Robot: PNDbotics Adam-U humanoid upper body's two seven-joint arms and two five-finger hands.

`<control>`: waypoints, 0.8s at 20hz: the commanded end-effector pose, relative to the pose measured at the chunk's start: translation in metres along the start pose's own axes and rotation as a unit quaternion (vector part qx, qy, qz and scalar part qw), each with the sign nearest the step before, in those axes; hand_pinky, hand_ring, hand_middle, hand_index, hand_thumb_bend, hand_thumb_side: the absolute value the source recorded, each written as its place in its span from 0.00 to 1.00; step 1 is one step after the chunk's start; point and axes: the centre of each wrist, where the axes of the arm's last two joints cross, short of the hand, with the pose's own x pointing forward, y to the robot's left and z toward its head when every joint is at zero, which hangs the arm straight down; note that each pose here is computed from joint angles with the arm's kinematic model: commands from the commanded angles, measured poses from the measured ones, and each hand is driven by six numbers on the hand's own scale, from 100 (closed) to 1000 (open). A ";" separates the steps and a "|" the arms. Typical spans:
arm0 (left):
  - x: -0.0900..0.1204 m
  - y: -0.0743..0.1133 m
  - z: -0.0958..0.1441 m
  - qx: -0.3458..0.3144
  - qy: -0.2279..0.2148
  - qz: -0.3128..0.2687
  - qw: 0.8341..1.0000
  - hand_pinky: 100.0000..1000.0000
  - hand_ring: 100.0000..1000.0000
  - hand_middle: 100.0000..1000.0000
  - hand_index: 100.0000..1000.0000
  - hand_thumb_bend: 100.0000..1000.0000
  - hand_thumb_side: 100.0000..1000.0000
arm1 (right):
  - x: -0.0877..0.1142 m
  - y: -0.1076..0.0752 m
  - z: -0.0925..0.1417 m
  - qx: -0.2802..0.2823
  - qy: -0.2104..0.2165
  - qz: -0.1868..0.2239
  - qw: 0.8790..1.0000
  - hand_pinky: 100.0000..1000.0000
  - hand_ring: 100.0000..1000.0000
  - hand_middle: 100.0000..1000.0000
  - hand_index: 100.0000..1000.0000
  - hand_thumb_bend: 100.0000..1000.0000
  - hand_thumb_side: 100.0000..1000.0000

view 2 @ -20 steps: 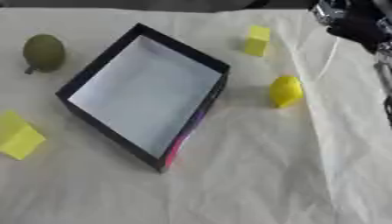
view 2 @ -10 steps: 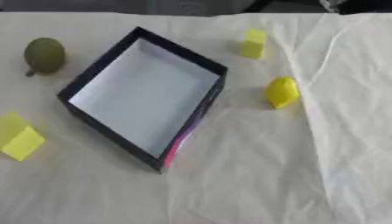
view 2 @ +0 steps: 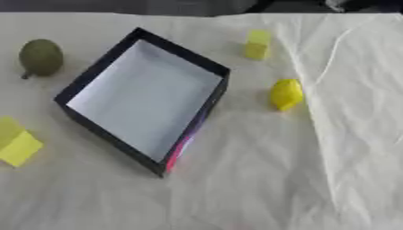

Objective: Pick up objects on the table and place them in the box.

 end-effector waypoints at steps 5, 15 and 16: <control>0.008 0.003 -0.007 -0.013 -0.014 -0.012 1.000 0.80 0.71 0.69 0.83 0.00 0.67 | 0.005 -0.018 -0.004 0.011 -0.034 0.054 0.998 0.93 0.83 0.81 0.91 0.00 0.18; 0.009 0.002 -0.008 -0.014 -0.014 -0.009 1.000 0.80 0.71 0.69 0.83 0.00 0.67 | 0.029 -0.010 -0.023 0.054 -0.069 0.079 0.993 0.97 0.84 0.81 0.91 0.13 0.46; 0.009 0.002 -0.008 -0.014 -0.014 -0.008 1.000 0.80 0.71 0.69 0.83 0.00 0.67 | 0.030 -0.009 -0.025 0.057 -0.072 0.076 0.993 0.97 0.84 0.81 0.91 0.15 0.47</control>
